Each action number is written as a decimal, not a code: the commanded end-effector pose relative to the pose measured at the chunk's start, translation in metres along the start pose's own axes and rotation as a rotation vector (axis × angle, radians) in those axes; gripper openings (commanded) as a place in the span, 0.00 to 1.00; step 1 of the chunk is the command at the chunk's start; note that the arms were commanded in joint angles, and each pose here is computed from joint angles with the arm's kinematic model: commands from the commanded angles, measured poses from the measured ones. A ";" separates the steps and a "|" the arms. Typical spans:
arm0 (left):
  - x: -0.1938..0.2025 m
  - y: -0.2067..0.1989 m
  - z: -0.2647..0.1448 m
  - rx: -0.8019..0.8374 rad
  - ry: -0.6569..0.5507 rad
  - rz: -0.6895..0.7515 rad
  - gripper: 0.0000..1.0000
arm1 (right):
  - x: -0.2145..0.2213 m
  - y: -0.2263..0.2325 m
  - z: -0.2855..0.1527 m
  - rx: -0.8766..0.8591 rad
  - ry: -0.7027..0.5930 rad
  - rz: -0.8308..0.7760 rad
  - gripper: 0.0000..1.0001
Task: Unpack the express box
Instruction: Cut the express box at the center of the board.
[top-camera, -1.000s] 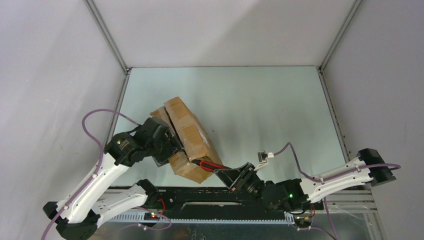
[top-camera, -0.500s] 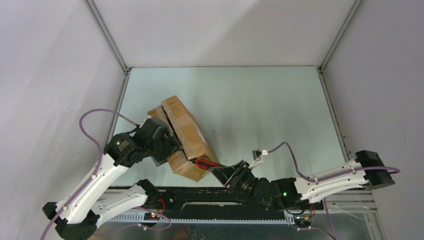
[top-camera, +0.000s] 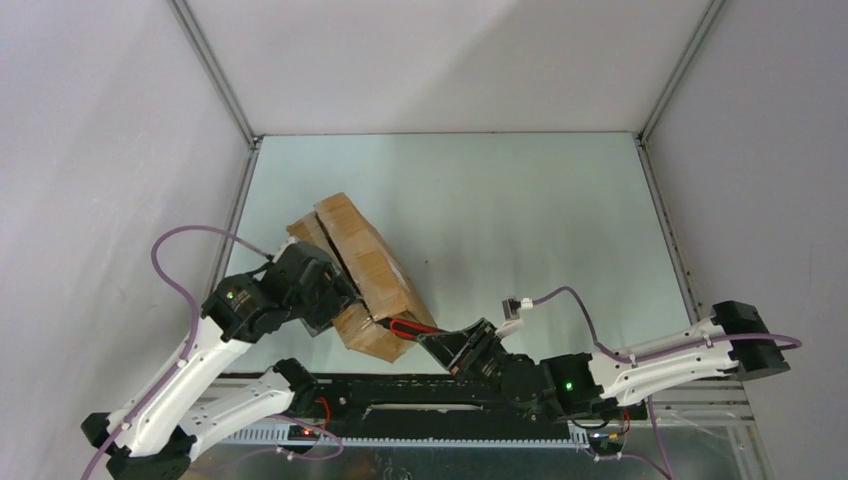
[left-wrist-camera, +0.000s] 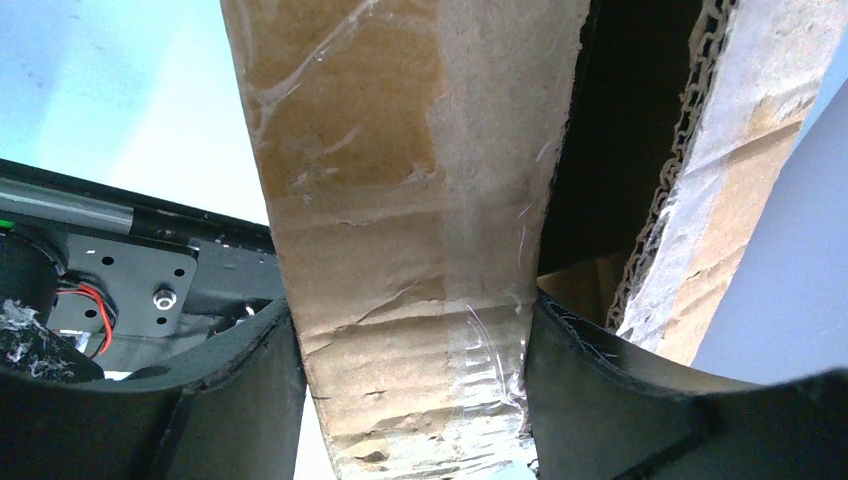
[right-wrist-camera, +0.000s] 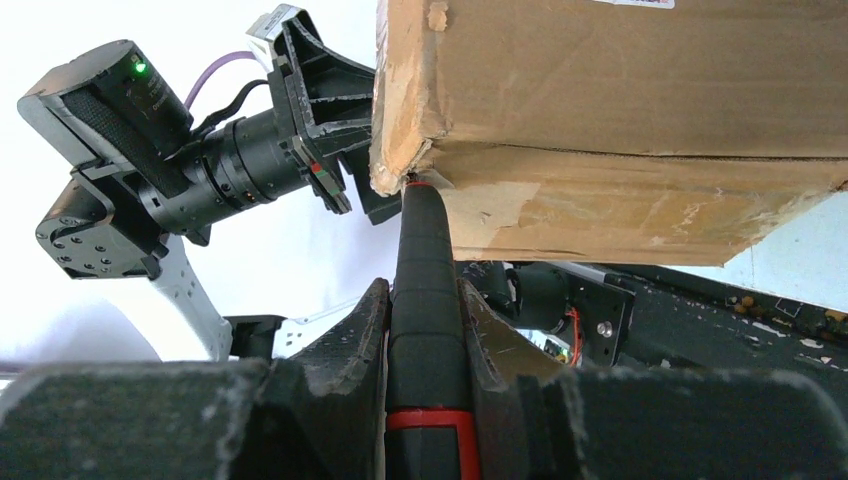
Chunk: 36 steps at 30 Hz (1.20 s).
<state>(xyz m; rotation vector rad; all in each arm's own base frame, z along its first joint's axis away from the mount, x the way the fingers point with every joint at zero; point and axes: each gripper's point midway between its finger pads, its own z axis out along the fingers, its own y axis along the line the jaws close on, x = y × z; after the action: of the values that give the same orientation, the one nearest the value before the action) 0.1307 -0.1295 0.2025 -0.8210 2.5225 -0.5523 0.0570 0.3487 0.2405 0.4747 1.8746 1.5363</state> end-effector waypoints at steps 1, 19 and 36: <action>-0.002 -0.045 -0.012 0.193 0.009 -0.082 0.56 | 0.002 -0.028 0.002 0.089 0.002 -0.121 0.00; 0.006 -0.035 -0.008 0.171 0.040 -0.084 0.55 | -0.014 -0.038 0.009 0.084 -0.048 -0.243 0.00; 0.013 -0.025 0.002 0.139 0.065 -0.087 0.53 | -0.036 -0.045 0.007 0.089 -0.091 -0.285 0.00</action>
<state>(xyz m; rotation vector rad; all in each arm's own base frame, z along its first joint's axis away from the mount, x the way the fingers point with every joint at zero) 0.1330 -0.1387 0.1900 -0.9042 2.5125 -0.6121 0.0711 0.3367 0.2345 0.3333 1.8573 1.4468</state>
